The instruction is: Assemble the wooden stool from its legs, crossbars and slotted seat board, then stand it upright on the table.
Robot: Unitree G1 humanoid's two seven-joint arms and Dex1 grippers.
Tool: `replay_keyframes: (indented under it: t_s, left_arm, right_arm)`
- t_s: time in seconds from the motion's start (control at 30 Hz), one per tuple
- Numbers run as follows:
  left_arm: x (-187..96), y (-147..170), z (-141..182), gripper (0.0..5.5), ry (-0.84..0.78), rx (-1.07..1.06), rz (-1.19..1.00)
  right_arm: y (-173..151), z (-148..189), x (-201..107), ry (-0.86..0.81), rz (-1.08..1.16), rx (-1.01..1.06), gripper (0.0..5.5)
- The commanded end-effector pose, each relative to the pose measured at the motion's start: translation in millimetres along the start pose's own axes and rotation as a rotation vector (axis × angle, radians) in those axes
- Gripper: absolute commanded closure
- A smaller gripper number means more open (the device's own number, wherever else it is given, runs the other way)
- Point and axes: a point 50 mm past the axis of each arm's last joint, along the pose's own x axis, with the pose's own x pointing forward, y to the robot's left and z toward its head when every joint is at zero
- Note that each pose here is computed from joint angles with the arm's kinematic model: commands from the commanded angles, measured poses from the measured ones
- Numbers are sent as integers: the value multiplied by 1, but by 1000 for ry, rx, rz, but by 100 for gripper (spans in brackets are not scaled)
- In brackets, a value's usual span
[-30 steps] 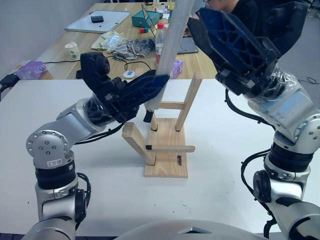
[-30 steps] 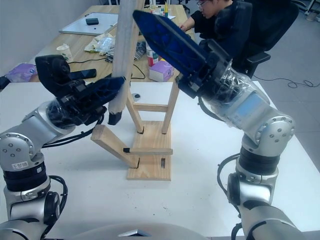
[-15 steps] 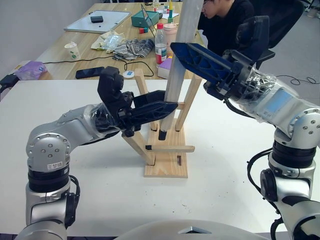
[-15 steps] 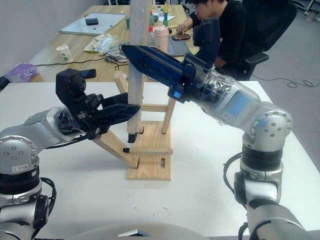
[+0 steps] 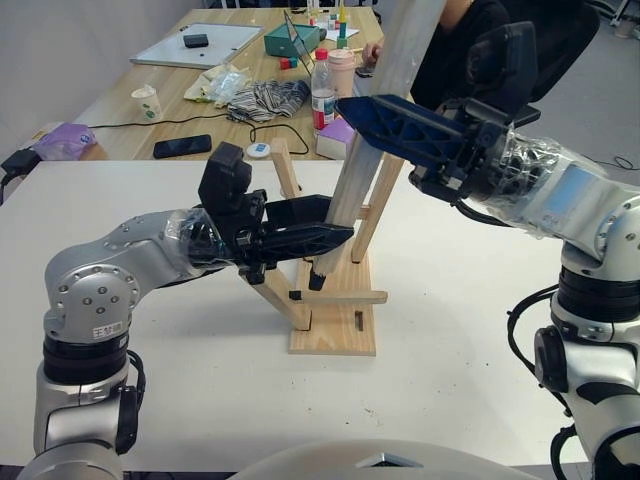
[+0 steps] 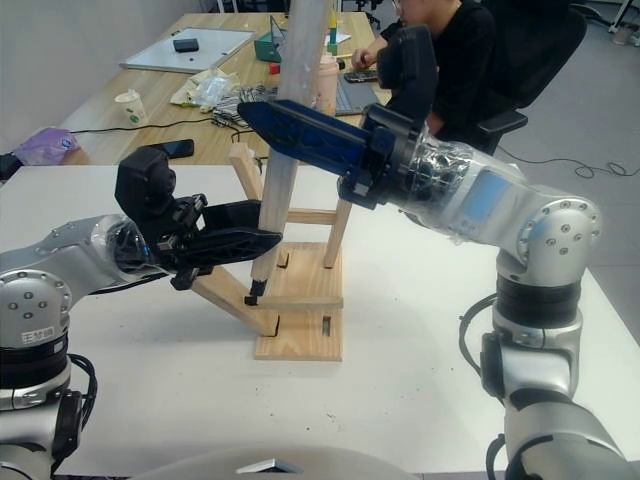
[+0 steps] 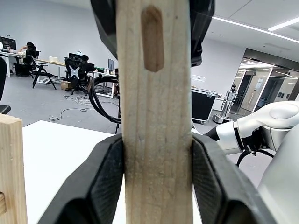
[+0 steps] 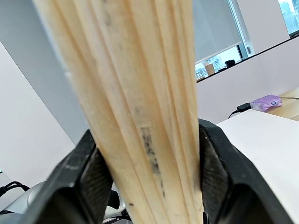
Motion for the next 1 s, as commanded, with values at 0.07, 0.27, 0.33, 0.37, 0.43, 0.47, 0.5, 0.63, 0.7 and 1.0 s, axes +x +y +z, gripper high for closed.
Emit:
replay_keyframes:
  t_s: [0.07, 0.27, 0.33, 0.37, 0.43, 0.47, 0.5, 0.63, 0.7, 1.0]
  left_arm:
    - [-11, 11, -2, 301, 53, -52, 101]
    - [-36, 18, 17, 205, 37, -8, 167]
    - [-39, 19, 23, 174, 15, 2, 174]
    - [-40, 19, 26, 157, -1, 6, 173]
    - [-42, 20, 30, 128, -17, 17, 179]
    - [-47, 24, 31, 108, -26, 23, 210]
    - [-51, 27, 32, 105, -36, 23, 236]
    - [-63, 27, 31, 105, -75, -20, 241]
    - [-69, 26, 27, 105, -71, -49, 246]
    - [-76, 43, 26, 105, -59, -97, 267]
  right_arm:
    - [-15, 6, -9, -12, -126, -64, 332]
    - [-25, 14, -29, -58, -238, -157, 345]
    - [-26, 12, -40, -62, -276, -175, 345]
    - [-25, 10, -47, -59, -294, -189, 345]
    - [-23, 4, -58, -31, -324, -231, 345]
    - [-22, -5, -66, 11, -349, -288, 345]
    - [-21, -13, -72, 55, -370, -337, 345]
    - [-25, -48, -96, 102, -406, -372, 345]
    - [-31, -63, -107, 53, -434, -331, 345]
    - [-61, -115, -121, -71, -538, -215, 345]
